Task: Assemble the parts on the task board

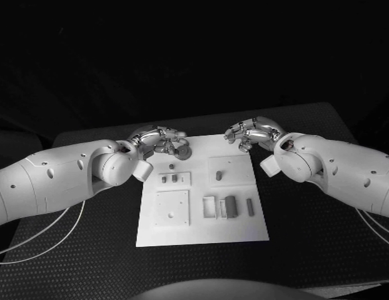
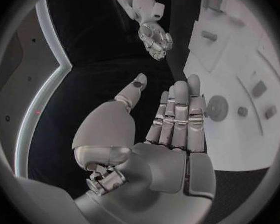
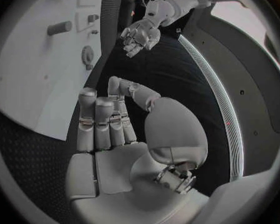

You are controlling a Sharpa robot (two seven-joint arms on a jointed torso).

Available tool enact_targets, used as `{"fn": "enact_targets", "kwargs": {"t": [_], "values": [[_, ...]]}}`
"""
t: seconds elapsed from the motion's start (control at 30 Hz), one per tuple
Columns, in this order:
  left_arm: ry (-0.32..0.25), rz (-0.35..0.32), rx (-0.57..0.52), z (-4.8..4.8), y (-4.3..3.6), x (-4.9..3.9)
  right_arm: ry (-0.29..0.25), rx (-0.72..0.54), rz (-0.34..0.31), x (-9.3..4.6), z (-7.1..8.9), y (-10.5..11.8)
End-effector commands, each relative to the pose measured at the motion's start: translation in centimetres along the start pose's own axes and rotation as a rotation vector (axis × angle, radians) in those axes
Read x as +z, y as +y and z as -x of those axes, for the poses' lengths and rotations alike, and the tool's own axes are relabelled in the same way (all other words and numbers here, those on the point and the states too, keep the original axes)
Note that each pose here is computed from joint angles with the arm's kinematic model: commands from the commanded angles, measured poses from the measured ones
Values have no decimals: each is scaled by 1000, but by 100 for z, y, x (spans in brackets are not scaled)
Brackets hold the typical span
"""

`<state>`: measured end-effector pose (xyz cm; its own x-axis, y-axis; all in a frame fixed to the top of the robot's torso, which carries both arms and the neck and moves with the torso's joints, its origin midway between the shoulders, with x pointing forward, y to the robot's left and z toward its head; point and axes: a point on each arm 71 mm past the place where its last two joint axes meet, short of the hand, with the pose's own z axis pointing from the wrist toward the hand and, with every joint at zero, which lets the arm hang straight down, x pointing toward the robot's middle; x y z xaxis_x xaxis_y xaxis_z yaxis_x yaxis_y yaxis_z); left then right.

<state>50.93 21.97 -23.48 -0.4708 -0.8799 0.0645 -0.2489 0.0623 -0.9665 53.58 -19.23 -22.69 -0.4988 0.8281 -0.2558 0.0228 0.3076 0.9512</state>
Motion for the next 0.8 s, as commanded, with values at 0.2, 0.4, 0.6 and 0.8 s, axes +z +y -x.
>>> {"fn": "enact_targets", "kwargs": {"t": [0.2,0.4,0.6,0.8], "values": [[136,42,-223,-312,32,52,88,163,59,22,-174,104],[187,39,-255,-468,23,78,117,188,70,27,-267,136],[228,43,-276,-590,15,101,135,196,75,34,-317,149],[243,36,-279,-661,5,113,152,201,80,43,-371,169]]}}
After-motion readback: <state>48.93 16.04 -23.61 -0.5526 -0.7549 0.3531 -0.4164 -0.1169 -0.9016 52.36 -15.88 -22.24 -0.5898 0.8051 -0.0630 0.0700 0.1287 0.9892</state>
